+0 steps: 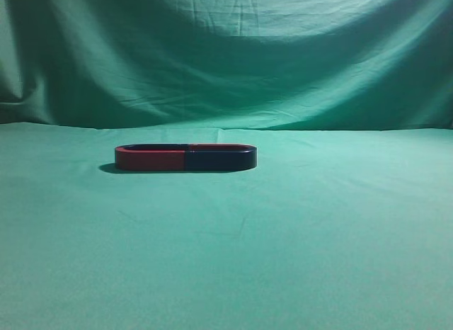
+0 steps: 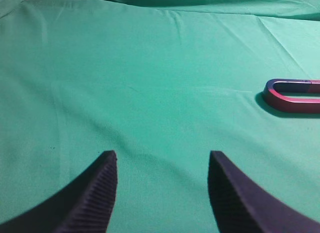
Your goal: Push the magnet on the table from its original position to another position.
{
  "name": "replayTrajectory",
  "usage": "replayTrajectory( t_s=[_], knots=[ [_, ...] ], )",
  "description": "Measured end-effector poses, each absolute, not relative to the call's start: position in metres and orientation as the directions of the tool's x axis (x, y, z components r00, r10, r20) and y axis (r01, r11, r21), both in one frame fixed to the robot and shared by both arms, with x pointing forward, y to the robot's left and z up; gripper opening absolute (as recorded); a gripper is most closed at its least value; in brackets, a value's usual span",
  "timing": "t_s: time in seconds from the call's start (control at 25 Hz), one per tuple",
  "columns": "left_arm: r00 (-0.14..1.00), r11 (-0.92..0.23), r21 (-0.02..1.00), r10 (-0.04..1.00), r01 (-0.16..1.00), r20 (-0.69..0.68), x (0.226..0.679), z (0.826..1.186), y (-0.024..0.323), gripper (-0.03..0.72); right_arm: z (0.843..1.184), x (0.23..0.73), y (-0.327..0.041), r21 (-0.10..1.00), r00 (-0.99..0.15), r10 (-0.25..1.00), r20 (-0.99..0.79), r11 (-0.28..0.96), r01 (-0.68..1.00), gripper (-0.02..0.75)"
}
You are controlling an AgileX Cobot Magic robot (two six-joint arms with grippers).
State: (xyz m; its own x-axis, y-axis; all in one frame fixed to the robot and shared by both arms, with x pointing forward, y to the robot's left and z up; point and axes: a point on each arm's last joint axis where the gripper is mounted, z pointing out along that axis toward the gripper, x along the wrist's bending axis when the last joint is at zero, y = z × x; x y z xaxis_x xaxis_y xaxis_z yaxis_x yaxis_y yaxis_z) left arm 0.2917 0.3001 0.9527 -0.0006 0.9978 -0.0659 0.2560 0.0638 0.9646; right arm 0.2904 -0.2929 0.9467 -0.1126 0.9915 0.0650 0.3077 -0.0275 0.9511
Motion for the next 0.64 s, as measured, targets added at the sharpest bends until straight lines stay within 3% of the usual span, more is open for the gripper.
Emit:
replayTrajectory(
  t_s=[0.64],
  knots=[
    [-0.001,0.064,0.965,0.998,0.256,-0.066,0.2917,0.9527,0.3001,0.372,0.9467,0.2904,-0.2929,0.951,-0.113,0.992,0.065,-0.027,0.308,0.0]
  ],
)
